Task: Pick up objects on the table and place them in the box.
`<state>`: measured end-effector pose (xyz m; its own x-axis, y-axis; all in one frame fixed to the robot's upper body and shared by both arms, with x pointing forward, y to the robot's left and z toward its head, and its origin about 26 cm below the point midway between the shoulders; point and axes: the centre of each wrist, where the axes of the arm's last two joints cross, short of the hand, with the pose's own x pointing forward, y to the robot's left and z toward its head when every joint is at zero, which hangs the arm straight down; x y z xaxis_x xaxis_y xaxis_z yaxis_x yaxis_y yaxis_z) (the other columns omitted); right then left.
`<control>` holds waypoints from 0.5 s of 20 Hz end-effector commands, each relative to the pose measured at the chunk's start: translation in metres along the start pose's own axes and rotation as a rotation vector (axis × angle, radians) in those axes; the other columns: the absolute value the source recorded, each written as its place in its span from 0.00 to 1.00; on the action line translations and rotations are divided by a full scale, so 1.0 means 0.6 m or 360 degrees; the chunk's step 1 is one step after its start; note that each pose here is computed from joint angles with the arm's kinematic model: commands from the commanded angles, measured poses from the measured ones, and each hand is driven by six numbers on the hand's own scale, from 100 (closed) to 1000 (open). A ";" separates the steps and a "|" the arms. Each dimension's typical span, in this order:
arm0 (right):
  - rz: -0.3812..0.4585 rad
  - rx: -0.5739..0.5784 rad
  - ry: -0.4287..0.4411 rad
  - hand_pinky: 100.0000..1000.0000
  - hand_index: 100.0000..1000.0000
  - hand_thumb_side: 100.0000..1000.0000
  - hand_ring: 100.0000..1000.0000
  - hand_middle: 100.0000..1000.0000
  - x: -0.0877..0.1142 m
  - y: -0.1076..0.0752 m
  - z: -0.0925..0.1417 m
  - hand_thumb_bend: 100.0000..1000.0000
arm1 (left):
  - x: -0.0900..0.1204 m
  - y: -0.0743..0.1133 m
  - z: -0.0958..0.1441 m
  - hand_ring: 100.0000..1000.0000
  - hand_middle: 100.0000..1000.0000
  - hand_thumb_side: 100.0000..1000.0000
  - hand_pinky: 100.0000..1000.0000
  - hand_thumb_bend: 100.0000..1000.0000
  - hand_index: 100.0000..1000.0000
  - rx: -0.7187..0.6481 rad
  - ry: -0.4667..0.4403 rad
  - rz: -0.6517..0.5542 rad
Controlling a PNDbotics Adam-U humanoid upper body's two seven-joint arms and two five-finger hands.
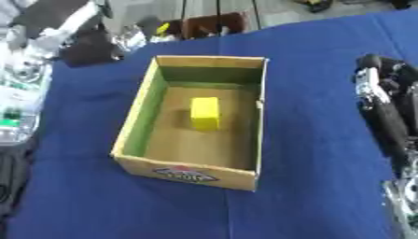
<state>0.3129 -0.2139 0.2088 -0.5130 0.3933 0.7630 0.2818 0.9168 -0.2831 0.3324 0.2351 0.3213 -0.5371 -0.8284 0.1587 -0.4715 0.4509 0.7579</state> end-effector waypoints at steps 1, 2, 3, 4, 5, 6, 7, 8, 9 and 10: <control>-0.0005 -0.0047 -0.0045 0.89 0.69 0.70 0.96 0.49 0.011 -0.007 -0.002 0.00 | -0.009 0.048 0.029 0.78 0.80 1.00 0.52 0.18 0.98 0.0299 0.0052 0.0160; -0.0006 -0.0055 -0.0046 0.89 0.69 0.70 0.96 0.49 0.011 -0.007 -0.003 0.00 | -0.015 0.046 0.040 0.78 0.80 1.00 0.52 0.14 0.99 0.0340 0.0061 0.0265; -0.0008 -0.0062 -0.0048 0.89 0.69 0.70 0.96 0.49 0.012 -0.008 -0.003 0.00 | -0.022 0.041 0.050 0.79 0.80 1.00 0.53 0.11 0.99 0.0365 0.0060 0.0399; -0.0010 -0.0069 -0.0050 0.89 0.69 0.70 0.96 0.49 0.013 -0.008 -0.004 0.00 | -0.029 0.036 0.059 0.79 0.79 1.00 0.54 0.10 0.99 0.0382 0.0054 0.0537; -0.0011 -0.0076 -0.0052 0.89 0.69 0.70 0.96 0.49 0.013 -0.008 -0.004 0.00 | -0.037 0.031 0.070 0.79 0.79 1.00 0.55 0.11 0.99 0.0399 0.0048 0.0658; -0.0012 -0.0083 -0.0053 0.89 0.69 0.71 0.96 0.49 0.014 -0.009 -0.005 0.00 | -0.044 0.026 0.080 0.79 0.79 1.00 0.56 0.12 0.99 0.0417 0.0044 0.0754; -0.0013 -0.0089 -0.0055 0.89 0.69 0.71 0.96 0.49 0.014 -0.009 -0.006 0.00 | -0.051 0.019 0.090 0.79 0.79 1.00 0.56 0.13 0.99 0.0436 0.0041 0.0843; -0.0014 -0.0093 -0.0057 0.89 0.69 0.70 0.96 0.49 0.014 -0.010 -0.006 0.00 | -0.056 0.012 0.099 0.79 0.78 1.00 0.55 0.16 0.99 0.0456 0.0035 0.0921; -0.0012 -0.0097 -0.0059 0.88 0.69 0.70 0.96 0.49 0.014 -0.010 -0.006 0.00 | -0.061 0.004 0.109 0.78 0.77 1.00 0.55 0.19 0.98 0.0480 0.0025 0.0985; -0.0005 -0.0104 -0.0060 0.88 0.69 0.71 0.96 0.49 0.014 -0.012 -0.007 0.00 | -0.066 -0.005 0.120 0.77 0.76 1.00 0.55 0.21 0.97 0.0511 0.0019 0.1042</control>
<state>0.3134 -0.2171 0.2102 -0.5158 0.3896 0.7630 0.3150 0.9145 -0.2540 0.3093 0.2869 0.2596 -0.7291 -0.3994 0.5557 -0.2480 0.9110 0.3294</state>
